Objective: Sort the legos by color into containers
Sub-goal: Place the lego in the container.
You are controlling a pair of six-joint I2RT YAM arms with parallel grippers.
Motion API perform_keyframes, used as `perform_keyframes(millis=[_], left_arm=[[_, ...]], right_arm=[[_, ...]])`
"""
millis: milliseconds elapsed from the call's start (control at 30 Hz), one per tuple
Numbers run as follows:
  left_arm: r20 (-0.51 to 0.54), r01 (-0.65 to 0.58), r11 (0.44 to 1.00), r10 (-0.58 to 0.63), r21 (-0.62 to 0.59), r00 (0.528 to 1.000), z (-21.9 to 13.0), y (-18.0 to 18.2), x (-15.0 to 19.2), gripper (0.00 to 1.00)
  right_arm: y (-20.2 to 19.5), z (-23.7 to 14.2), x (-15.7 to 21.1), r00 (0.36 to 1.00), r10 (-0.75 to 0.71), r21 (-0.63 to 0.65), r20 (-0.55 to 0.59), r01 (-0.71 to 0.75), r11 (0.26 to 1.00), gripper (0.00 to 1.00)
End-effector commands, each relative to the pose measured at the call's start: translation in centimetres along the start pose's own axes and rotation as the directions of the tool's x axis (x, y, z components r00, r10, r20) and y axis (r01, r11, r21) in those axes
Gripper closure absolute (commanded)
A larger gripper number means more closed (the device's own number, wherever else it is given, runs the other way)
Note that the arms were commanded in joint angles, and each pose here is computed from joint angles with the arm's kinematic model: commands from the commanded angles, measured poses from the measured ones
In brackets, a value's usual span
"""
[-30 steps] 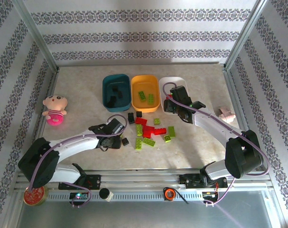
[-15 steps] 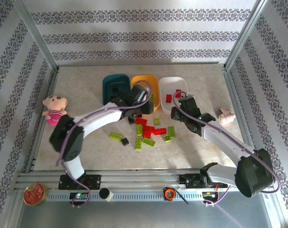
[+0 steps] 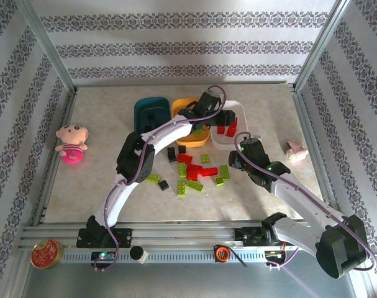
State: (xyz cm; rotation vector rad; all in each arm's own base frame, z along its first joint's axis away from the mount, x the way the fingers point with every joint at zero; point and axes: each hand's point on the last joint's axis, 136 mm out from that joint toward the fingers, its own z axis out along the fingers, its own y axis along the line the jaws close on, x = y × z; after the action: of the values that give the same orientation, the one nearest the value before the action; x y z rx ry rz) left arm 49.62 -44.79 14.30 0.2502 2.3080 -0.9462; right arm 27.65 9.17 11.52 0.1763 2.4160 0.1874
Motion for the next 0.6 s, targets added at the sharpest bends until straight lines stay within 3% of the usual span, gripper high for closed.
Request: perform_keyframes(millis=[0, 133, 333, 567], left_arm=[[0.037, 0.042, 0.995, -0.045, 0.087, 0.998, -0.7, -1.9, -2.5, 0.34], [0.073, 0.073, 0.989, -0.083, 0.13, 0.994, -2.8, -2.3, -4.7, 0.27], [0.206, 0.065, 0.99, -0.089, 0.124, 0.975, -11.5, -1.2, -5.6, 0.17], [0.287, 0.154, 0.988, -0.152, 0.016, 0.946, -21.4, 4.8, 1.3, 0.09]], right_arm=[[1.0, 0.0, 1.4, 0.999, -0.016, -0.053, -0.041, 0.014, 0.999, 0.33], [2.4, 0.1, 2.0, 0.998, -0.04, -0.118, -0.058, 0.033, 0.992, 0.32], [5.5, 0.9, 1.8, 0.994, -0.078, -0.205, -0.077, 0.06, 0.977, 0.32], [10.1, 3.6, 1.2, 0.989, -0.116, -0.259, -0.093, 0.089, 0.962, 0.32]])
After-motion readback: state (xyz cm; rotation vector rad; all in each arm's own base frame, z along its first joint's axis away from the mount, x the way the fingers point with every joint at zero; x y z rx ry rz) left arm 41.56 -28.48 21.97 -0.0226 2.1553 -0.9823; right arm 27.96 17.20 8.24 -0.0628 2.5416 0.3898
